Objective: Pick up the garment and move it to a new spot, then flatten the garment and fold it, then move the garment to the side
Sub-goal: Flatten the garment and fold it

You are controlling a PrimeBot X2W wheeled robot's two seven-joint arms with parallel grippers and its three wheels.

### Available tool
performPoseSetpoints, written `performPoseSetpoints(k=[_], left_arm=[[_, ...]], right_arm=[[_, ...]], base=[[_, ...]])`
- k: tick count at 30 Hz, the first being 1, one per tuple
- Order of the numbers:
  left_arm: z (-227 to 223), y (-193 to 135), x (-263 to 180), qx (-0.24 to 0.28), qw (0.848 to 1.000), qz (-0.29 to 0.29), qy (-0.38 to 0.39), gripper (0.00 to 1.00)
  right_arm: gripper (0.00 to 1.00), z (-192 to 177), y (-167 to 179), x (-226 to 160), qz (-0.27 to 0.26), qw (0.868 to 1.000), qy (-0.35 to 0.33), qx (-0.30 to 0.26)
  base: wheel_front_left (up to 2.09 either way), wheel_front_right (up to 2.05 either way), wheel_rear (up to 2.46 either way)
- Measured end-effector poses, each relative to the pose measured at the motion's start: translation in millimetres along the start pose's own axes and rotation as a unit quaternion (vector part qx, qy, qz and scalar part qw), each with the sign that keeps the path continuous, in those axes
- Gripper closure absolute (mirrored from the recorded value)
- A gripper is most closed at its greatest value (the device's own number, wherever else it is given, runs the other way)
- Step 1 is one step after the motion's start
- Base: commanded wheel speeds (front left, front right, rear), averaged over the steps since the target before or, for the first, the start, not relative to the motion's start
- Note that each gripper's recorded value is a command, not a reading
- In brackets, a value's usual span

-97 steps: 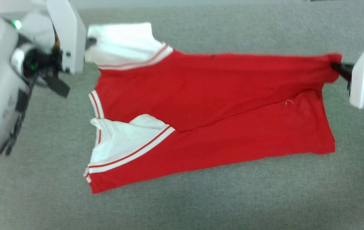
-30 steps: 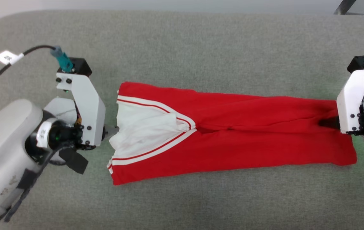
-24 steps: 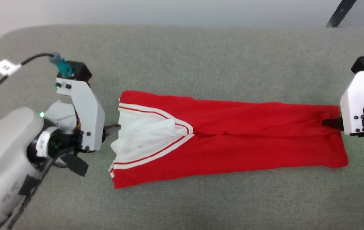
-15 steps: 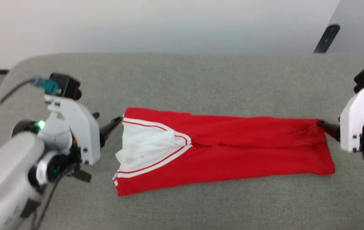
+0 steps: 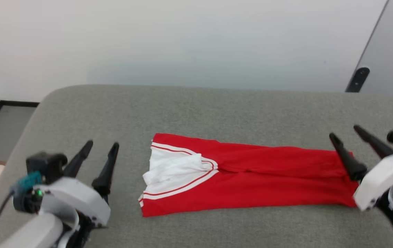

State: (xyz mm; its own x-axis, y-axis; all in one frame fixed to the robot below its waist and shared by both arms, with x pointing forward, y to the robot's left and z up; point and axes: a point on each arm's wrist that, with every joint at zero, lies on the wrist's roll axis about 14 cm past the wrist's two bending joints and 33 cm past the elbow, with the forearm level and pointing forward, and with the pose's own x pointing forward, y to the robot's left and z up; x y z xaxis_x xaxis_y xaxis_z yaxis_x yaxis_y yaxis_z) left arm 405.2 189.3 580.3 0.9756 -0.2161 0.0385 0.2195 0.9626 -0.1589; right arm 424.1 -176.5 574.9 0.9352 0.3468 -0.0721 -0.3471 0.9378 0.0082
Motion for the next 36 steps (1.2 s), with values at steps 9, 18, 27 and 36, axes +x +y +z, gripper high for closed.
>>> performPoseSetpoints(k=[9,18,27,36], left_arm=[[-2.7,14.7,-39.5,-0.031,0.995,0.072,-0.062,0.00],[-20.3,22.0,-77.7,-0.064,0.987,0.110,-0.102,0.00],[-28.4,15.2,-83.0,0.067,0.988,0.101,-0.091,0.00],[-28.5,9.4,-73.3,0.081,0.989,0.088,-0.092,0.00]], right_arm=[[0.00,-29.5,28.5,-12.1,0.019,0.999,-0.035,0.034],[0.00,-40.2,36.3,-19.2,0.013,0.996,-0.053,0.072],[0.00,-46.5,46.8,-20.8,0.016,0.994,-0.054,0.095],[0.00,-60.3,26.6,-25.7,-0.008,0.995,-0.029,0.092]], base=[[0.00,0.00,0.00],[0.00,0.00,0.00],[0.00,0.00,0.00],[0.00,0.00,0.00]])
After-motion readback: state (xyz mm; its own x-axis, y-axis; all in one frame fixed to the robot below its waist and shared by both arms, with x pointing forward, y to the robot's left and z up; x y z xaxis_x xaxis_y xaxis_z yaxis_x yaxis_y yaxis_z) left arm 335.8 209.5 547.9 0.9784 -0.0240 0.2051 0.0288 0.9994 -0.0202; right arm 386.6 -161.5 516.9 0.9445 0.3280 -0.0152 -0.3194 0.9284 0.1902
